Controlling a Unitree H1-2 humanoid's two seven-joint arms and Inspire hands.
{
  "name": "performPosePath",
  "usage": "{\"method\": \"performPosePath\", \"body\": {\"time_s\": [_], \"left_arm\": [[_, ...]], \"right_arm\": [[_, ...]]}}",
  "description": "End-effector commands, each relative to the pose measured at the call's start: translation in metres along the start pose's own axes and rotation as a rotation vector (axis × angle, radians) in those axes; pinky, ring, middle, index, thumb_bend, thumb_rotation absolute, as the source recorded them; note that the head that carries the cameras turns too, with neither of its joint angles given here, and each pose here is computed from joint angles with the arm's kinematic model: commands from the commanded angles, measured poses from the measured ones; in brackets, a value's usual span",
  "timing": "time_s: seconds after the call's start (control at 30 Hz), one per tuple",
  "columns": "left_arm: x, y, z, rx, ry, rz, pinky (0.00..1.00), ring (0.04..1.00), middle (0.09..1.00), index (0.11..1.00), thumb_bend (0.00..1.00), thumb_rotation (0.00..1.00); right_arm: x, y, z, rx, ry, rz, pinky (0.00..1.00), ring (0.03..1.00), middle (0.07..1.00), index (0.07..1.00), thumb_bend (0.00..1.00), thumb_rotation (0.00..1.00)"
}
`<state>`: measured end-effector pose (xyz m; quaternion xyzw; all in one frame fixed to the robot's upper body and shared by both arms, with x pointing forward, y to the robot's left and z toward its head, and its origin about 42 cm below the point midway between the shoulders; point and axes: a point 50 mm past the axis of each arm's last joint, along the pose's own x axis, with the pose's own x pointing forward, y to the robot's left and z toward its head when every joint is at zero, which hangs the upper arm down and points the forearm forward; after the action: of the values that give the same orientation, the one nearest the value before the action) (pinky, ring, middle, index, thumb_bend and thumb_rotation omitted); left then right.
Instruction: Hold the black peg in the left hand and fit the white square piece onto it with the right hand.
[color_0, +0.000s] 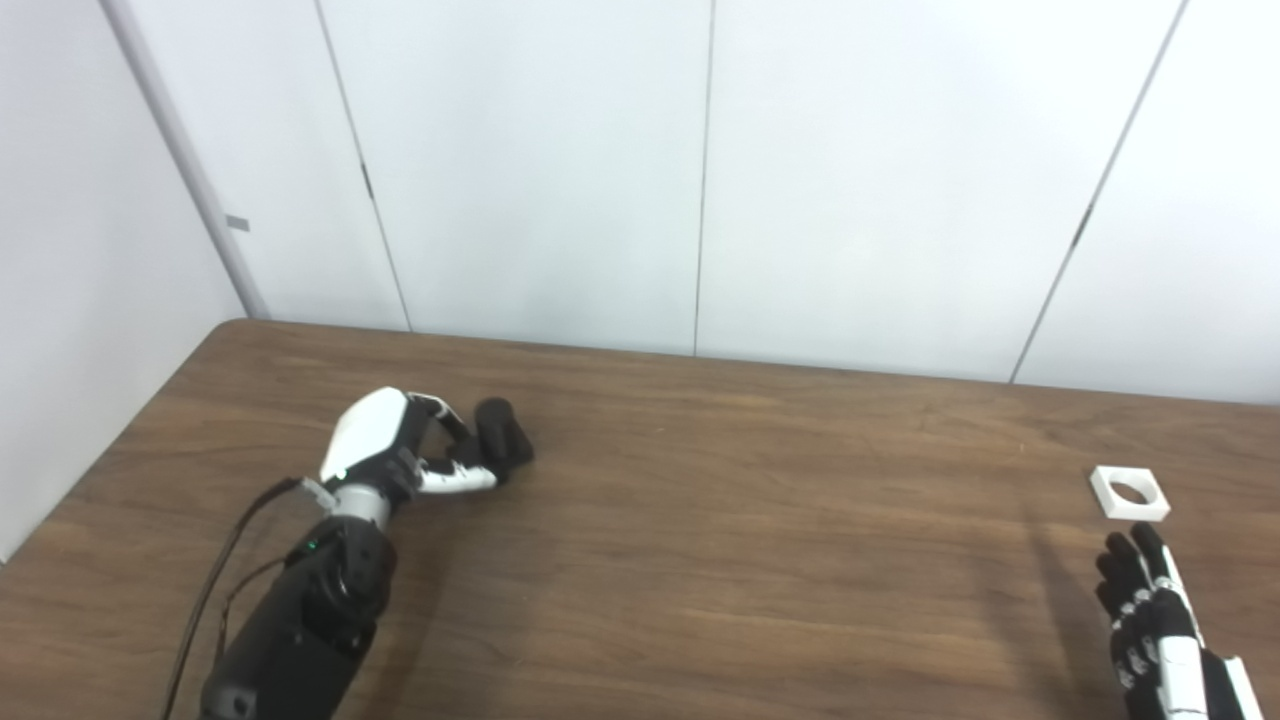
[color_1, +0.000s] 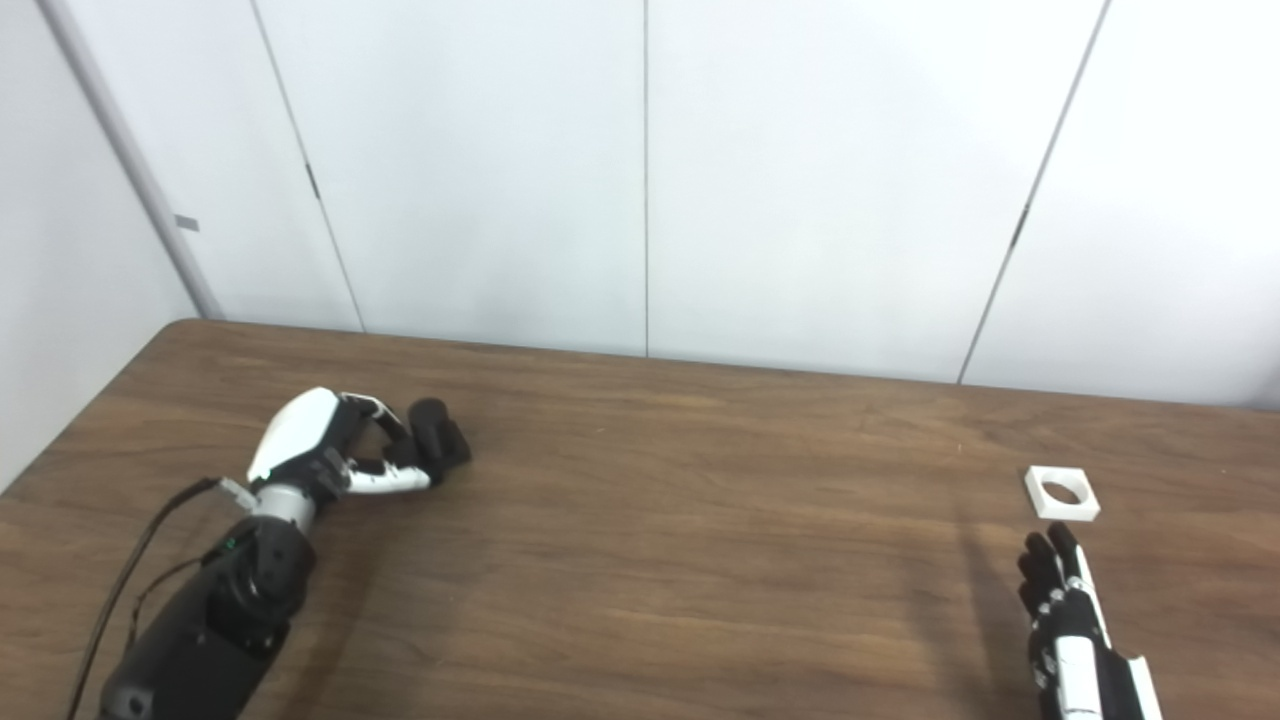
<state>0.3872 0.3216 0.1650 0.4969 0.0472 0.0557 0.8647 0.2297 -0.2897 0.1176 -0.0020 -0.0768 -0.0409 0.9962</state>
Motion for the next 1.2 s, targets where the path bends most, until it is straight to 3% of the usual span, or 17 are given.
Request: {"method": "performPosePath", "body": {"time_s": [0.0, 0.6, 0.87, 1.17], "left_arm": [[0.001, 0.017, 0.016, 0.04, -0.094, 0.069, 1.0, 0.903, 0.819, 0.486, 0.52, 0.05], [-0.062, -0.031, 0.041, -0.039, -0.294, 0.055, 1.0, 0.897, 0.8, 0.486, 0.52, 0.05], [-0.091, -0.049, 0.06, -0.035, -0.385, -0.01, 1.0, 0.898, 0.793, 0.486, 0.52, 0.05], [-0.111, -0.066, 0.073, -0.031, -0.412, -0.121, 1.0, 0.926, 0.811, 0.485, 0.52, 0.05]], "right_arm": [[-0.008, 0.007, -0.013, 0.018, 0.038, -0.008, 1.0, 0.974, 0.971, 0.979, 0.53, 0.96], [-0.002, 0.02, -0.012, 0.027, 0.046, -0.003, 1.0, 0.962, 0.958, 0.972, 0.51, 0.98], [-0.001, 0.027, -0.004, 0.033, 0.04, -0.01, 0.96, 0.942, 0.95, 0.963, 0.49, 0.97], [0.001, 0.033, 0.003, 0.034, 0.033, -0.007, 0.97, 0.942, 0.954, 0.96, 0.51, 0.95]]}}
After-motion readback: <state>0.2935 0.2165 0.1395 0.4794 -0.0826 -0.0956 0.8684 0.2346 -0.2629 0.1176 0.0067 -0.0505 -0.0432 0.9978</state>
